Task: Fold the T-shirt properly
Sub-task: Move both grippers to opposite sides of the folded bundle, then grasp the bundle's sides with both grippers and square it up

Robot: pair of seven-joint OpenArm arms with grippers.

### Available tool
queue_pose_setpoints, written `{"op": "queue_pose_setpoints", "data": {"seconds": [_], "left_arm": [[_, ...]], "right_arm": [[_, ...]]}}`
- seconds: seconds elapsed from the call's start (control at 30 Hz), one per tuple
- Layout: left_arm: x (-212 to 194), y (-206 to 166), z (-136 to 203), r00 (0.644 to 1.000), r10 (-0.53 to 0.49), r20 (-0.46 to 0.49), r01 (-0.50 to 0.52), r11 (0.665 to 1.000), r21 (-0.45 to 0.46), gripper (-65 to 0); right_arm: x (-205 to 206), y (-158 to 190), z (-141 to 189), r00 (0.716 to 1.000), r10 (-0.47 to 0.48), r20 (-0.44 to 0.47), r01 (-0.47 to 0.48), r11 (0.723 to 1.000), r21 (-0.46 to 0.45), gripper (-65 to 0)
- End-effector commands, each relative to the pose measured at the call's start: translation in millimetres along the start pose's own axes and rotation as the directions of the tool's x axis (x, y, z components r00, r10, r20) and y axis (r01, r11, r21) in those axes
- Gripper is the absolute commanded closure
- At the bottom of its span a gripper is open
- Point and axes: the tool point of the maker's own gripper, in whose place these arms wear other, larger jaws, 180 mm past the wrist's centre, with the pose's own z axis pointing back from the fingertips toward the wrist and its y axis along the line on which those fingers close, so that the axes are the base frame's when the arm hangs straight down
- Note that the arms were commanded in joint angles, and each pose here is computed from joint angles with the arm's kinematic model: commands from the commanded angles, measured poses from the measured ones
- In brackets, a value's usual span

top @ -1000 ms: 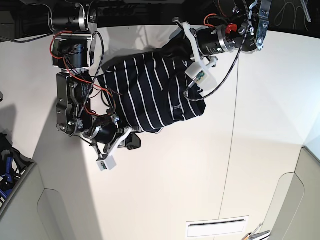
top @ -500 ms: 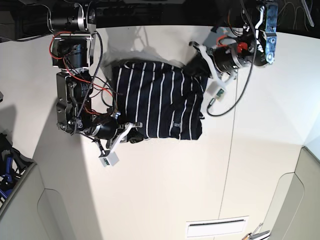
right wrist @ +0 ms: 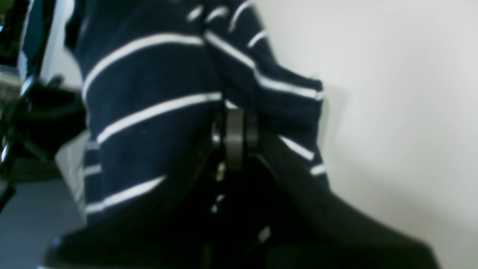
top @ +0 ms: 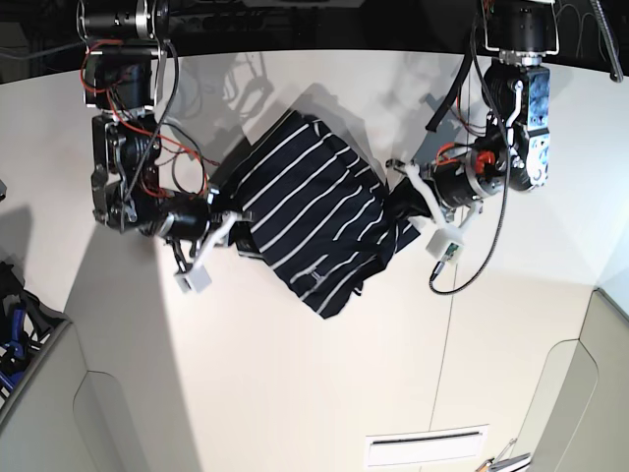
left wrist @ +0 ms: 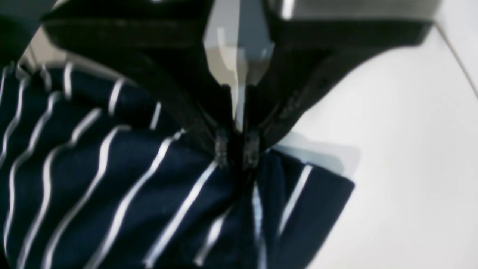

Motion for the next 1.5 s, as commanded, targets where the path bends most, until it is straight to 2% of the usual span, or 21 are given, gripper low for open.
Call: {"op": "queue_pose_setpoints", "data": {"seconds": [0.0, 0.4, 0.57, 0.87, 1.03, 1.23, 1.47], "left_arm": [[20, 4, 1, 0.999, -0.012, 0.046, 0.012, 1.000, 0.005, -5.4], [61, 14, -3, 0.994, -0.035, 0.103, 0.034, 0.999, 0.015, -5.4], [69, 14, 1, 0.994, -0.052, 0.093, 0.051, 0.999, 0.007, -5.4], [93, 9, 34, 0.978, -0.149, 0.143, 0.148, 0.989, 0.018, -5.4], [88, -3, 46, 0.974, -0.164, 0.155, 0.167, 0.986, -0.005, -5.4], [65, -43, 56, 0.970, -0.165, 0.178, 0.187, 0.975, -0.117, -5.4], [34, -63, 49, 0.985, -0.088, 0.151, 0.115, 0.976, -0.184, -5.4]], "right_arm": [[10, 8, 4, 0.999, 0.027, 0.033, -0.027, 0.999, 0.022, 0.0], [-16, 44, 18, 0.996, 0.037, 0.081, -0.044, 0.996, 0.076, 0.0], [-12, 42, 22, 0.995, 0.048, 0.091, -0.054, 0.997, 0.059, 0.0], [8, 28, 48, 0.985, 0.060, 0.160, -0.060, 0.998, -0.005, 0.0], [24, 43, 58, 0.973, 0.091, 0.212, -0.098, 0.995, 0.020, 0.0], [35, 55, 64, 0.962, 0.094, 0.257, -0.113, 0.992, 0.058, 0.0], [38, 68, 55, 0.954, 0.121, 0.273, -0.147, 0.986, 0.076, 0.0]]}}
